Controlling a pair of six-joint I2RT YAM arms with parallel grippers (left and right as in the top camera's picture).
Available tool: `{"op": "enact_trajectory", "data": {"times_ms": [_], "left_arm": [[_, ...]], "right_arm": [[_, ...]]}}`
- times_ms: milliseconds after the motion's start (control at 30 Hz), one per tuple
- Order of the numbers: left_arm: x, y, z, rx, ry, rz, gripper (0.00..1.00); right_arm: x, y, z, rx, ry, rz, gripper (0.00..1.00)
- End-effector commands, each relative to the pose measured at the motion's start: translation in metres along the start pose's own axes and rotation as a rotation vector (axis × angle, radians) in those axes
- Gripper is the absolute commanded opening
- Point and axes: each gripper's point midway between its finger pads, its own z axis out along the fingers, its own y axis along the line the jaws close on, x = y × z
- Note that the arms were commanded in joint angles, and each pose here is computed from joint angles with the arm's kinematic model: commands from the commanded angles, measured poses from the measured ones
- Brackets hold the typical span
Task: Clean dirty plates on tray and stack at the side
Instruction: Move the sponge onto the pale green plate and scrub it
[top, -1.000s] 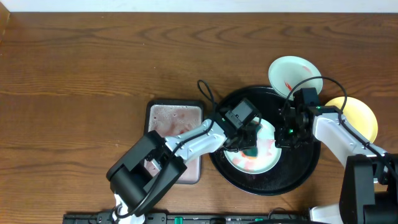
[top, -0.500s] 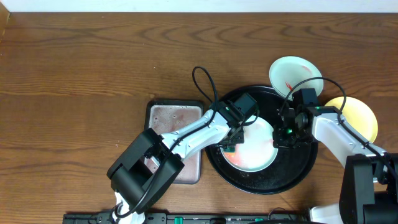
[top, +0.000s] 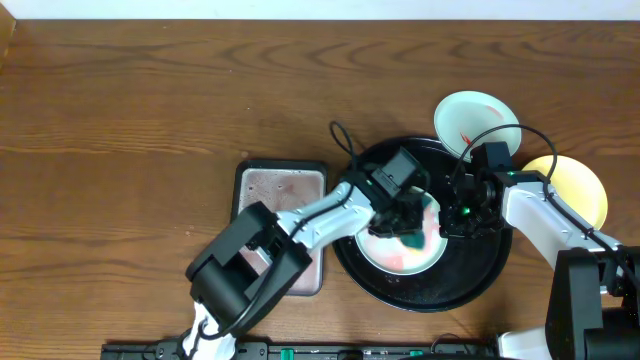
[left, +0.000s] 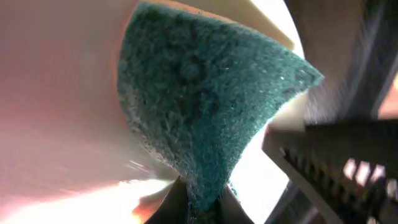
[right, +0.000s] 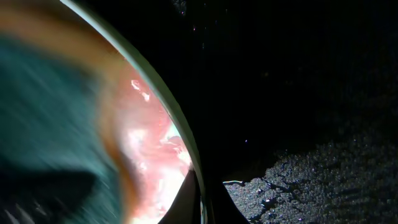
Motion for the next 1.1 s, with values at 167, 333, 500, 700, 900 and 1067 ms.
{"op": "enact_trajectory", "data": {"times_ms": [167, 333, 500, 700, 900, 1067], "left_arm": [[0.023, 0.041, 0.009, -0.157, 0.069, -0.052, 0.07], [-0.002, 0.123, -0.024, -0.542, -0.087, -0.074, 0.07], [-0.02, 0.158, -0.057, -0.771, -0.205, -0.041, 0.07], [-0.036, 0.156, -0.08, -0.865, -0.272, 0.0, 0.07], [-0.032, 0.117, -0.048, -0.621, -0.192, -0.034, 0.07], [-0.018, 0.048, -0.013, -0.234, -0.045, -0.06, 0.08]], "right_arm": [[0.004, -0.014, 0.006, 0.069, 0.013, 0.017, 0.01], [0.003, -0.014, 0.006, 0.07, 0.011, 0.017, 0.01], [0.003, -0.014, 0.006, 0.069, 0.012, 0.017, 0.01], [0.004, -0.014, 0.006, 0.07, 0.013, 0.017, 0.01], [0.004, -0.014, 0.006, 0.069, 0.013, 0.017, 0.01], [0.004, -0.014, 0.006, 0.069, 0.013, 0.017, 0.01]]}}
